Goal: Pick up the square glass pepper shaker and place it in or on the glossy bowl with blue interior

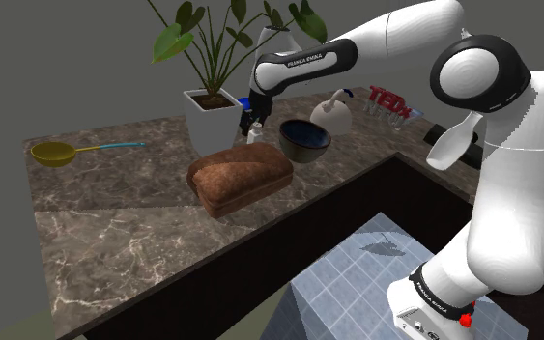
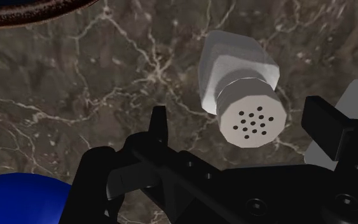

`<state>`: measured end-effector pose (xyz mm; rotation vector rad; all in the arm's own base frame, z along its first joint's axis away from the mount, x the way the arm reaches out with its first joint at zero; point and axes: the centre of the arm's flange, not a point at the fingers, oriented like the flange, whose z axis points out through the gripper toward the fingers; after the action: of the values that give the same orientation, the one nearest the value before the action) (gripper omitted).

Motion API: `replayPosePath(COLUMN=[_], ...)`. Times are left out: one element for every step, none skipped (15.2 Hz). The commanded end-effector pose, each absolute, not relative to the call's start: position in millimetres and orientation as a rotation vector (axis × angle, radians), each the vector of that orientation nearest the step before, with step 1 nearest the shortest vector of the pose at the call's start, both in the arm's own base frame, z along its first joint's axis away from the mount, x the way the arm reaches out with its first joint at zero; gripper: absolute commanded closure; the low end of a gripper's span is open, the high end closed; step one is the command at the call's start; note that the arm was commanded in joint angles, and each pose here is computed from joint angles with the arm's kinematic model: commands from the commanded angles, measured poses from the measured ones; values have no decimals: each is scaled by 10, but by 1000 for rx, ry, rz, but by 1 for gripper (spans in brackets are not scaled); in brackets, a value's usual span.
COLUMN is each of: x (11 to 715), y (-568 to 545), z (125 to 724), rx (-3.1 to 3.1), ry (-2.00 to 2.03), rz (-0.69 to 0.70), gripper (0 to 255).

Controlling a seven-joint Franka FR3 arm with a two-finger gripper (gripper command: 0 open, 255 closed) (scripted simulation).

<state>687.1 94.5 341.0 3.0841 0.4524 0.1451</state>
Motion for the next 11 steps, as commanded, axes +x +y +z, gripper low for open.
replayPosePath(x=[6871,6871,6871,6872,6872,6872,6872,6871,6871,6872,6871], y=[945,945,945,945,945,945,945,945,945,945,945], z=[3410,3410,3410,3410,3410,3410,3410,3410,3410,3409,3462], rx=[3084,3084,3084,3084,3084,3084,3084,3084,3084,3084,3084], ry=[452,452,452,452,452,452,452,452,452,452,452], rz=[145,145,145,145,145,145,145,145,145,145,145], gripper=[255,255,255,255,255,255,255,255,255,255,255])
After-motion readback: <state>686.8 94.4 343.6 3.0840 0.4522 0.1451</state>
